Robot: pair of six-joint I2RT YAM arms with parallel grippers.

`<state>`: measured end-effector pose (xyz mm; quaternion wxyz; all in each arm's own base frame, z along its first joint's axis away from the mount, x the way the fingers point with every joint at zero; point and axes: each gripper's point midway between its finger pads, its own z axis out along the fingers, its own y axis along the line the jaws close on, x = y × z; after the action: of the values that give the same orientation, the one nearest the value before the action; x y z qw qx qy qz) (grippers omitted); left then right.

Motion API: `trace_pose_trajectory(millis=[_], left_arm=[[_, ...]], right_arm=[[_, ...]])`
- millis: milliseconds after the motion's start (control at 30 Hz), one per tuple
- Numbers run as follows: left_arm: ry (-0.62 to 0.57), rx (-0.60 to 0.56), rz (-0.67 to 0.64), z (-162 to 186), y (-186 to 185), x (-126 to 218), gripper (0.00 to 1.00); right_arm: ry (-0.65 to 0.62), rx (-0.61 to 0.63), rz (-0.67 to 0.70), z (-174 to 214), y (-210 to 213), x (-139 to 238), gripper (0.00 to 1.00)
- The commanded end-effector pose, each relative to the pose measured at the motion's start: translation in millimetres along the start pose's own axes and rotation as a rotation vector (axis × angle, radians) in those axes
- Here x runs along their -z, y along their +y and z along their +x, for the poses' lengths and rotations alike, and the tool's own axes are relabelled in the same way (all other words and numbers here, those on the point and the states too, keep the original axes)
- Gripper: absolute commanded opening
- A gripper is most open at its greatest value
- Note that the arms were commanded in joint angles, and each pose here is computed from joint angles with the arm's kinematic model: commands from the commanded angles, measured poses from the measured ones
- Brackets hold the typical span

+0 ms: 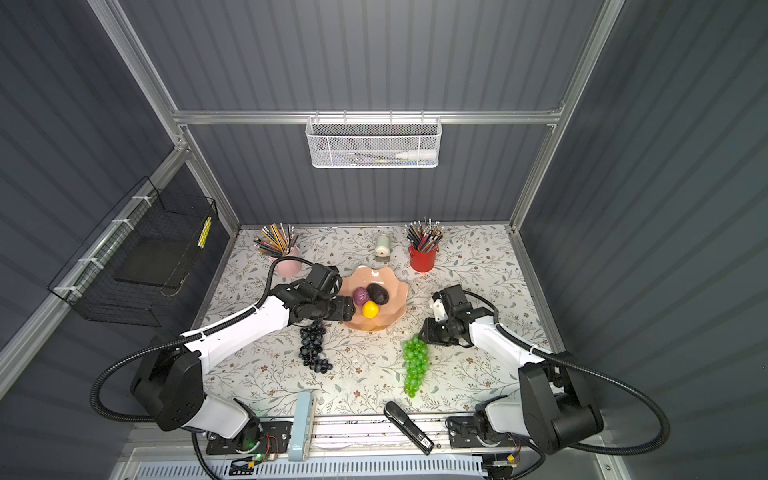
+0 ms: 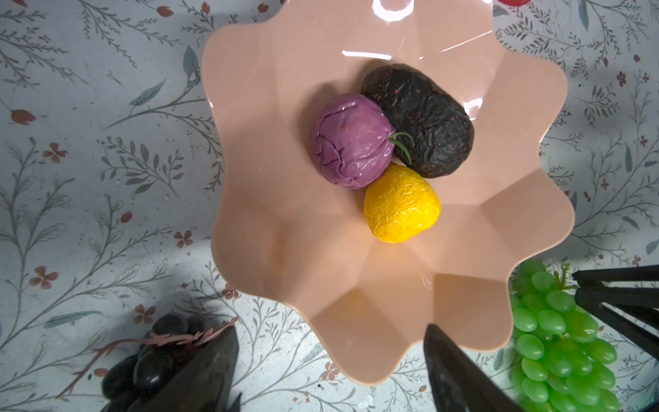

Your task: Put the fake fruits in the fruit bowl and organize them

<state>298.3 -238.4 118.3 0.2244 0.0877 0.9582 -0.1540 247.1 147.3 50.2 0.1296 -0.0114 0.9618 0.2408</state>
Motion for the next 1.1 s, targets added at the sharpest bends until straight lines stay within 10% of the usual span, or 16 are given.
trace_pose_trajectory(millis=[0,1067], left_arm=[[0.013,-0.019,0.001,-3,-2,3,0.82],[0.002,-0.008,0.017,-5,-5,5,0.82]], right_arm=[[0.002,0.004,-0.064,-1,9,-3,0.36],[0.003,-0.097,-0.132,17,-8,2,0.33]])
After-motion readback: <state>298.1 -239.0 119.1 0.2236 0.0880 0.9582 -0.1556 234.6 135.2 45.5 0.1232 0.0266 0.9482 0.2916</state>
